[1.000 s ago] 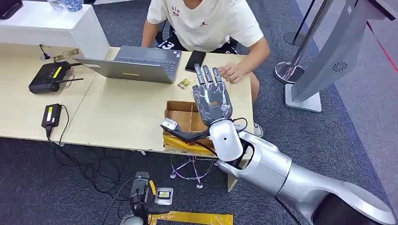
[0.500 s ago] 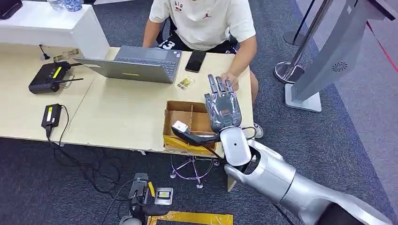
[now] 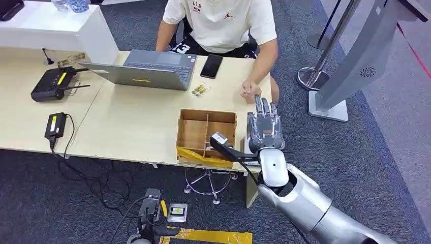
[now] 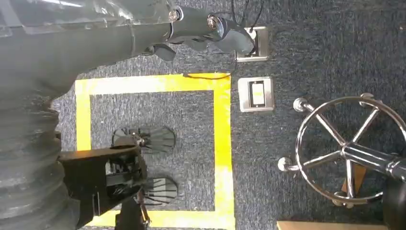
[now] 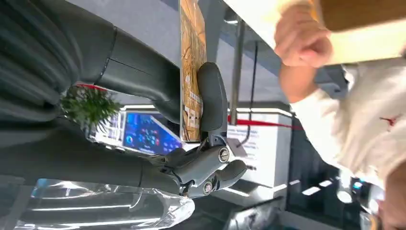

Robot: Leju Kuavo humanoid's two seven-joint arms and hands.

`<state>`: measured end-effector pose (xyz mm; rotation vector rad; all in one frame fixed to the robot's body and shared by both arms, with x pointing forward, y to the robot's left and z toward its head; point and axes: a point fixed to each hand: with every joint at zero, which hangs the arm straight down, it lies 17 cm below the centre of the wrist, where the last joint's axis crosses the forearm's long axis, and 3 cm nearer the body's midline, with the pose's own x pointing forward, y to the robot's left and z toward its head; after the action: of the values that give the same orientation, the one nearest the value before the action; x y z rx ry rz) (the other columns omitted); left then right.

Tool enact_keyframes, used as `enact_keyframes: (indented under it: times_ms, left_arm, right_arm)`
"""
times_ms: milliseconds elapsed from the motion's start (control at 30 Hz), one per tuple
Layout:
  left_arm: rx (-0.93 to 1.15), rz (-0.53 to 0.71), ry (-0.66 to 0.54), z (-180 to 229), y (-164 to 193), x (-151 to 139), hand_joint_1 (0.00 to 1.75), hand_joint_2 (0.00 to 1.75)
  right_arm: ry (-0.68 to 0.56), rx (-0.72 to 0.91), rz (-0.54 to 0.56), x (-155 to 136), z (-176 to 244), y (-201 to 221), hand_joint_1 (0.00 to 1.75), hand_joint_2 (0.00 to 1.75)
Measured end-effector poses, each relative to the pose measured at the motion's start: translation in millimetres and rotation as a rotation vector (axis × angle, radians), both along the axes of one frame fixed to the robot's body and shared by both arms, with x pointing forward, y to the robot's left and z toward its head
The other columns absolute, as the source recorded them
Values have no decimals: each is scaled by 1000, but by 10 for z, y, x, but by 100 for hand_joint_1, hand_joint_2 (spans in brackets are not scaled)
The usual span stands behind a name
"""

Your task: Pass the card to the sensor for recognition and then transmit it.

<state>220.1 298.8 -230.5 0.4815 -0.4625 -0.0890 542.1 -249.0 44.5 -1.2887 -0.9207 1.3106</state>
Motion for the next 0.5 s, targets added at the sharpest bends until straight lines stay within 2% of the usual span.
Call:
enact_keyframes:
  times_ms: [500]
  left_arm:
    - [20,1,-2,0,90,-22,0,175]
  right_arm:
    - [66,59,-59,-189,-311,-92,175,175]
